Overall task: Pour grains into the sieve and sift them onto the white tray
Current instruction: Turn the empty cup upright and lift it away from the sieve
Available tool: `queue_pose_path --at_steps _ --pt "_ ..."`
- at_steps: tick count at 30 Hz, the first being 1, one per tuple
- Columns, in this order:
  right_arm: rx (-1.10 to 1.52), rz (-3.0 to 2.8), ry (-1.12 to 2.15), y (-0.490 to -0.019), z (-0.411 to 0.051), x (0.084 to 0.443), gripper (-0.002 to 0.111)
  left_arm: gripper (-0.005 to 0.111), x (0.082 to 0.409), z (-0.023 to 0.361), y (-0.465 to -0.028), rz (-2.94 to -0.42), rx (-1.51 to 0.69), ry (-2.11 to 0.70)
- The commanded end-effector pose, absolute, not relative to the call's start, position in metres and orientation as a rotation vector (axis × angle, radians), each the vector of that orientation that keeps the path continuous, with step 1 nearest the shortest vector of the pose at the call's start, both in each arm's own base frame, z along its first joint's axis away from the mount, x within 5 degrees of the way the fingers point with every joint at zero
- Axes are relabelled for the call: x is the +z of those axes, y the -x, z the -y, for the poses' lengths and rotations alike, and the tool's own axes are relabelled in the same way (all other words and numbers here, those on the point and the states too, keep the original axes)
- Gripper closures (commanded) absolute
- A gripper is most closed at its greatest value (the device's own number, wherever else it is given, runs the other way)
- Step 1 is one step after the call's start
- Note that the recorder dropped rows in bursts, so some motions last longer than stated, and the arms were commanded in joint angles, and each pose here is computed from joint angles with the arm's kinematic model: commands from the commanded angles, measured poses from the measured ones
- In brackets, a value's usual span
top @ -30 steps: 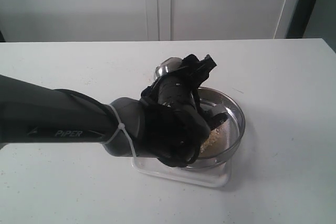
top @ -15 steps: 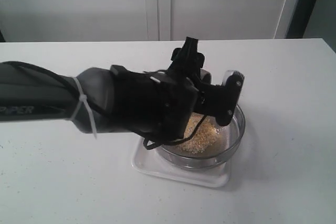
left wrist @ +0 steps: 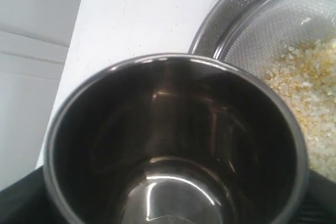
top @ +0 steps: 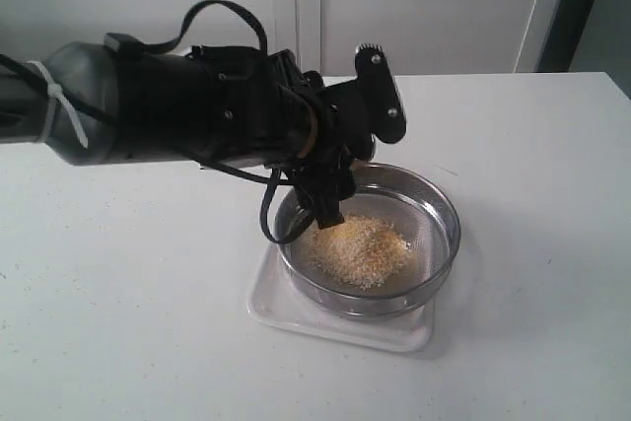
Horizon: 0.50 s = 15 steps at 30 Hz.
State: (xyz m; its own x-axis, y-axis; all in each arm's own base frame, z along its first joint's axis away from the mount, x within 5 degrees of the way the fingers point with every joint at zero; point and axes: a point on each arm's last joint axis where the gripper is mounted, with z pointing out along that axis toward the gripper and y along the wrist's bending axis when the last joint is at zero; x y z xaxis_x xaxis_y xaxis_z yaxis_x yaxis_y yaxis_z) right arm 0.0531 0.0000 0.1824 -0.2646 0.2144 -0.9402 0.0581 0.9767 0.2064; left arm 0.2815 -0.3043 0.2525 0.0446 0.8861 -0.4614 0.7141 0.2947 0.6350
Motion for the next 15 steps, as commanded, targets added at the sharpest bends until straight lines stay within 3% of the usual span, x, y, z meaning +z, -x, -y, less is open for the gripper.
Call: queue_pose_path --at_steps 1,6,15 --pt "0.156 -1.825 -0.201 -0.053 0.000 0.182 0.108 0.107 0.265 0.292 -0.290 -1.798 0.111 -1.310" --pt "0.156 -1.825 -0.201 -0.053 0.000 0.182 0.108 0.107 0.271 0.275 -0.301 -1.869 -0.030 -1.148" --pt "0.156 -1.825 -0.201 -0.053 0.000 0.182 0.108 0.107 0.269 0.250 -0.313 -2.026 -0.056 -1.004"
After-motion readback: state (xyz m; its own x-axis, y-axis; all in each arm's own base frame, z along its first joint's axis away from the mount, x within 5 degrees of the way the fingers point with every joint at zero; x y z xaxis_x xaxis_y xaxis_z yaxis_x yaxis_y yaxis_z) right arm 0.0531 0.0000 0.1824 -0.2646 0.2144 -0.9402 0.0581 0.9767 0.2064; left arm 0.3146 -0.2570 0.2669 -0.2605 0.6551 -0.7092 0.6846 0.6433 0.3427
